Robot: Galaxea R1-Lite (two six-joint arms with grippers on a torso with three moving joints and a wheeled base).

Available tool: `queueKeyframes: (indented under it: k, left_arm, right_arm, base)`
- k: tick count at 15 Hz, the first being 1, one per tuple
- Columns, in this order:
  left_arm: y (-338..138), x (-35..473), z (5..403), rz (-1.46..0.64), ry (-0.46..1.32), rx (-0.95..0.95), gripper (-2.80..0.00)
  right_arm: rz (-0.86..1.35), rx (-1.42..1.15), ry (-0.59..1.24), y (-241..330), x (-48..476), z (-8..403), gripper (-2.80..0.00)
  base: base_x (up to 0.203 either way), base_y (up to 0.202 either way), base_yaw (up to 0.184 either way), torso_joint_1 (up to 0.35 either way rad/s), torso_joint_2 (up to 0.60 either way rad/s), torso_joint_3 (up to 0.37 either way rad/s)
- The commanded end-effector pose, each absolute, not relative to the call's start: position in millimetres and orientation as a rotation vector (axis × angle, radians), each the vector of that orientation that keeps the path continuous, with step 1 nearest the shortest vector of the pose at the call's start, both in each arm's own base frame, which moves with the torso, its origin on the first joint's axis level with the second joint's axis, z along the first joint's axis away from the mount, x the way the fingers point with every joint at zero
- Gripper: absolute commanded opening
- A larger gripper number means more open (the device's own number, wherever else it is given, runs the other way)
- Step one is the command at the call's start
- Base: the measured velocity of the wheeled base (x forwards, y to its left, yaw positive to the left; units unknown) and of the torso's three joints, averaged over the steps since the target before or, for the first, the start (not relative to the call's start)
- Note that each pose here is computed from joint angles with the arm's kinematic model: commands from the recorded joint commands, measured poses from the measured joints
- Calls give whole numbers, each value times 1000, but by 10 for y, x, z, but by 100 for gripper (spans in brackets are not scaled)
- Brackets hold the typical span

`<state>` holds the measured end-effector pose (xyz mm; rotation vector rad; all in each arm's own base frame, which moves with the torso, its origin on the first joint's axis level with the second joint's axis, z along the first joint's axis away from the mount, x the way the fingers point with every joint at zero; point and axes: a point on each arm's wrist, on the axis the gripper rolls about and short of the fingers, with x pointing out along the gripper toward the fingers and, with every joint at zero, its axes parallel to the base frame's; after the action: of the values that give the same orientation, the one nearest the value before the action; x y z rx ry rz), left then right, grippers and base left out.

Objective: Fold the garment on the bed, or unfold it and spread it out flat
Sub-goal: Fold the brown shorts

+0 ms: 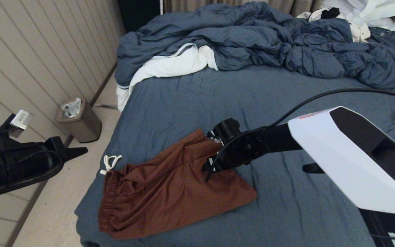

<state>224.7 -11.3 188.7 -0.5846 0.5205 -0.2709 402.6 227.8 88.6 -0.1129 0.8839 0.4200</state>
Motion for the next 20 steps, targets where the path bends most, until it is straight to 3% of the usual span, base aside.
queueKeyframes:
  k: [1,6,7,20]
  left_arm:
    - [-116,2260,1876,-272,525,-589,-280]
    - [-113,2283,1858,-268,532,-590,-280]
    - [-113,2288,1850,-267,535,-591,-280]
    - [-118,2316,1815,-270,552,-594,-280]
  right_arm:
    - [431,-113,894,2346,4040,815,0]
    - [429,-110,901,2360,4063,764,0]
    - [429,-111,904,2361,4065,750,-280]
    - [443,-100,865,2420,4060,879,-280]
  base:
    - [0,0,0,0,0,0]
    - [0,0,0,0,0,0]
    - [0,0,0,0,0,0]
    - [0,0,0,0,0,0]
